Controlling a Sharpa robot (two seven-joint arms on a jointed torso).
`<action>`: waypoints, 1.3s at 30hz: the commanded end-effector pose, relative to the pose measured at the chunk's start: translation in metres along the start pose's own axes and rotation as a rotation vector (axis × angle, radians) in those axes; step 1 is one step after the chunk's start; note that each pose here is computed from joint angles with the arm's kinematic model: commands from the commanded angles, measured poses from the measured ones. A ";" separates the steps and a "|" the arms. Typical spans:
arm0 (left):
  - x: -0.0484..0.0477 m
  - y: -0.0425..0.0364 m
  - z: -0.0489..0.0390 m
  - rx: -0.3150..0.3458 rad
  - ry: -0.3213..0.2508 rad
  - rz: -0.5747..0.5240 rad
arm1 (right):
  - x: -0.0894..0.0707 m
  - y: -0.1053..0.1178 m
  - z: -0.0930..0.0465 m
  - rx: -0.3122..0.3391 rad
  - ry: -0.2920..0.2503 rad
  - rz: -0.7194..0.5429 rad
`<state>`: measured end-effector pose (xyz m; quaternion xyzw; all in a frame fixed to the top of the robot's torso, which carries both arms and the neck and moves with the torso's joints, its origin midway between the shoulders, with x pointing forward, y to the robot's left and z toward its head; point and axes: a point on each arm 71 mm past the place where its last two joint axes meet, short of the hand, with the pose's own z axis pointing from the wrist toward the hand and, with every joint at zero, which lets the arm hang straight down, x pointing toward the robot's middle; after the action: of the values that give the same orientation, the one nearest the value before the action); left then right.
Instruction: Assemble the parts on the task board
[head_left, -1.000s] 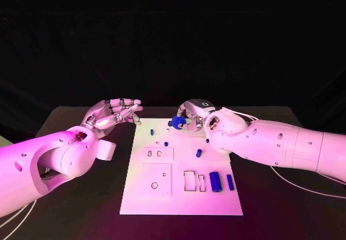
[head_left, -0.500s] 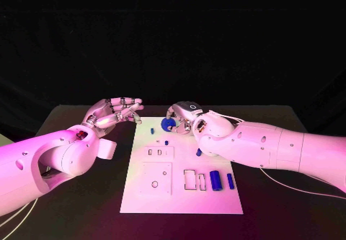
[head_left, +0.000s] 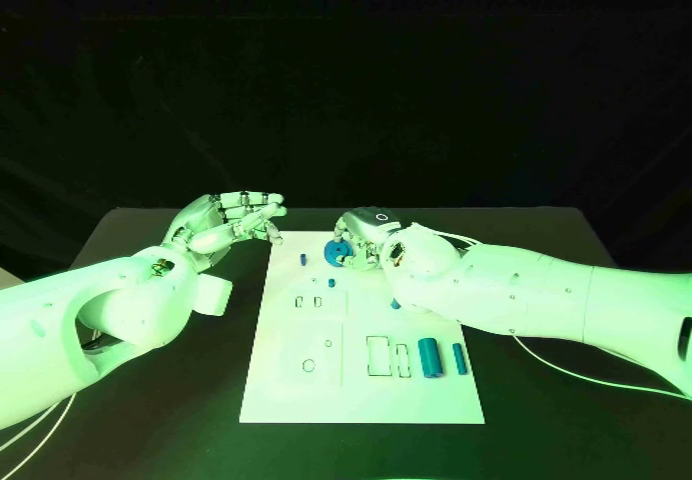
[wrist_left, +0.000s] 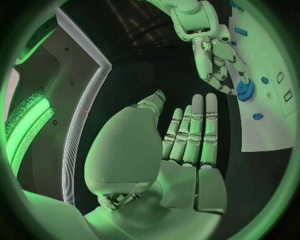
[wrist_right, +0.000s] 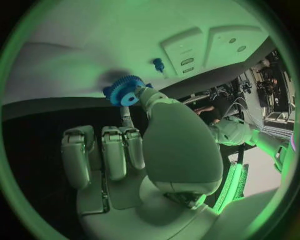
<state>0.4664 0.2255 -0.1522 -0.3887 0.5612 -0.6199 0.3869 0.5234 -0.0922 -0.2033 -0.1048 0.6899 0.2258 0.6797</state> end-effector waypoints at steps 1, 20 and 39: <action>0.0022 -0.0012 0.0007 0.007 0.017 -0.011 | 0.002 -0.002 0.002 0.017 0.018 -0.028; 0.0015 -0.0010 0.0007 0.005 0.015 -0.010 | 0.007 0.002 0.008 0.004 0.025 -0.034; 0.0003 -0.0008 0.0007 0.004 0.012 -0.008 | 0.007 0.000 0.007 0.005 0.024 -0.033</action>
<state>0.4671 0.2267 -0.1526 -0.3898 0.5615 -0.6185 0.3875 0.5309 -0.0882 -0.2064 -0.1065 0.6922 0.2134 0.6811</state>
